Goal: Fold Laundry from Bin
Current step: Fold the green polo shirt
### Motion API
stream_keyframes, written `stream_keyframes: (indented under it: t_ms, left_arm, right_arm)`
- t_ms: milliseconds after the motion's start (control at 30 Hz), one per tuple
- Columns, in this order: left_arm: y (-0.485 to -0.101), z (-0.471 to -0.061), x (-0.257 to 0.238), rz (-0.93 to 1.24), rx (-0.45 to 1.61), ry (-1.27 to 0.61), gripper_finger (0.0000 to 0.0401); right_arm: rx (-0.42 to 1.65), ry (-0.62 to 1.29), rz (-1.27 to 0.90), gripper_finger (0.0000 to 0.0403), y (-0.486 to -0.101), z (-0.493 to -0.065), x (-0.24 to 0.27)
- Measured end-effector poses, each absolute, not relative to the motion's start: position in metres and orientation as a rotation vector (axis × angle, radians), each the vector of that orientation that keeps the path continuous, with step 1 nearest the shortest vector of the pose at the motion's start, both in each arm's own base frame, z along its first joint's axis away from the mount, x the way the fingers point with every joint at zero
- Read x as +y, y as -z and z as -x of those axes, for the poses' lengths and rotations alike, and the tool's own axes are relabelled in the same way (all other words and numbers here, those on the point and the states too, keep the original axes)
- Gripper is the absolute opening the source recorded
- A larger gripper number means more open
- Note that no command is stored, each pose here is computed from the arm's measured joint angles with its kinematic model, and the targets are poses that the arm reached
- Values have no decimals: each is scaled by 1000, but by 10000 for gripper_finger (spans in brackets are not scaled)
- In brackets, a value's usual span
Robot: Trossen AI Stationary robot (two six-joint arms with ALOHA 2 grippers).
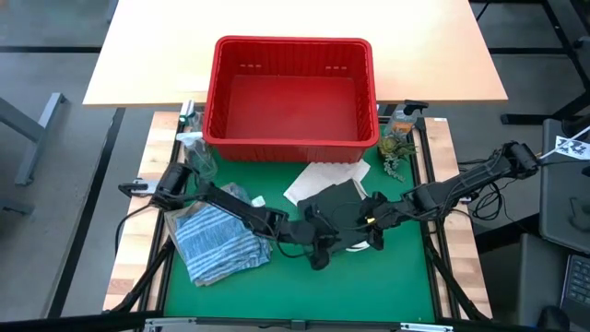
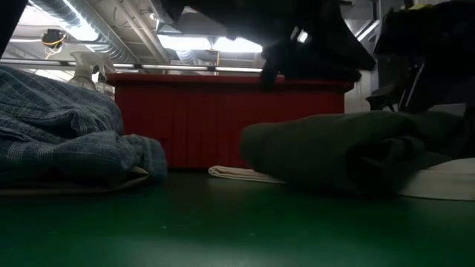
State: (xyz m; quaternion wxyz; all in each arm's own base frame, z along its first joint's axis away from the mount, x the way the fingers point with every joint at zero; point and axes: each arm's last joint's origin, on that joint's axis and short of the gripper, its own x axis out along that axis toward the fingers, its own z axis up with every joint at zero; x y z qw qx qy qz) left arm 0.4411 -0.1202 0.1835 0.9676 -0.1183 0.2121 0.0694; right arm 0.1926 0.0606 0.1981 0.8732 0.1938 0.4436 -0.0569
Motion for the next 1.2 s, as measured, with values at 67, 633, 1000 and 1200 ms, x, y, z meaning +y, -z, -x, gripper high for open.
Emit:
stream_keyframes:
  t_ms: [67, 633, 1000, 1200]
  left_arm:
    - [-170, -443, -125, 230, 446, -137, 91]
    - [-99, -440, -132, 136, 700, -129, 91]
    - [-108, -430, -149, 146, 749, -34, 91]
    - [-136, -421, -155, 111, 736, -19, 91]
  right_arm:
    - [946, 128, -396, 143, -194, -195, 61]
    - [1166, 204, -317, 143, -135, -220, 70]
    - [1125, 55, -335, 143, -142, -223, 93]
    - [1145, 8, -299, 143, -160, -231, 100]
